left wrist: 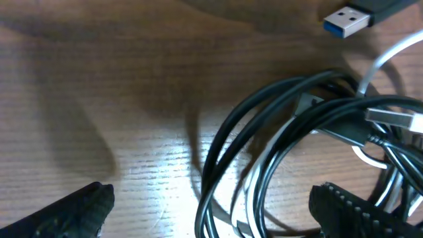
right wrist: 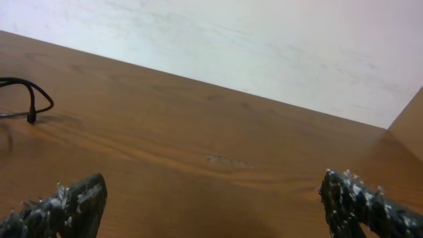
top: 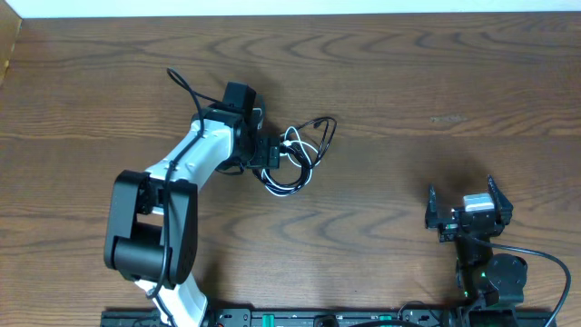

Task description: Untangle cables

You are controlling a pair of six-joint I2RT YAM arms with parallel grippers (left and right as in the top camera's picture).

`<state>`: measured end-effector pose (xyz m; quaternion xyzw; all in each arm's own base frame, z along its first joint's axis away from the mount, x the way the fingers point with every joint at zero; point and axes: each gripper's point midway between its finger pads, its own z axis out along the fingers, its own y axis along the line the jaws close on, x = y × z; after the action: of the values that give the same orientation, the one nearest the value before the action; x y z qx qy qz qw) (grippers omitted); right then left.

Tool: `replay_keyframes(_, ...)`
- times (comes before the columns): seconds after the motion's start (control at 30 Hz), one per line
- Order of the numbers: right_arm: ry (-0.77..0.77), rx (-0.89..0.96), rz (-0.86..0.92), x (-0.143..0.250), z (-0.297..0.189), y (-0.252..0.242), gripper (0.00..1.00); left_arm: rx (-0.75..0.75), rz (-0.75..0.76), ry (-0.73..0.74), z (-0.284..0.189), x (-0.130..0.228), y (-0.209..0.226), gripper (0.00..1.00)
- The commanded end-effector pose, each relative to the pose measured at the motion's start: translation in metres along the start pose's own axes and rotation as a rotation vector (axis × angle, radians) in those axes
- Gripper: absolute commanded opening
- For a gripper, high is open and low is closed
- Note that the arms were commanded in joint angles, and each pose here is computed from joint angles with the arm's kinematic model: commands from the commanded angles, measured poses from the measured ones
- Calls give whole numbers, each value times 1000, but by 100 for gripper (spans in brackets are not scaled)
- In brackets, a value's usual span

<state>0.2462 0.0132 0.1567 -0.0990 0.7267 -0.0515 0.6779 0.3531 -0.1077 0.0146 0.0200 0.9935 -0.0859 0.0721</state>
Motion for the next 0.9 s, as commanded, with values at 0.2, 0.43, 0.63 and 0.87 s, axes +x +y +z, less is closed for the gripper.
replay_keyframes(0.2, -3, -13, -9, 0, 0, 3, 99, -24, -9, 10, 2, 2, 5, 99)
replay_keyframes(0.43, -3, -12, -9, 0, 0, 3, 99, -21, -8, -1, 2, -1, 5, 99)
replay_keyframes(0.63, -3, -13, -9, 0, 0, 3, 99, -16, -5, -25, 2, -7, 3, 98)
replay_keyframes(0.87, -3, -13, -10, 0, 0, 3, 99, -16, -4, -26, 2, -7, 3, 98)
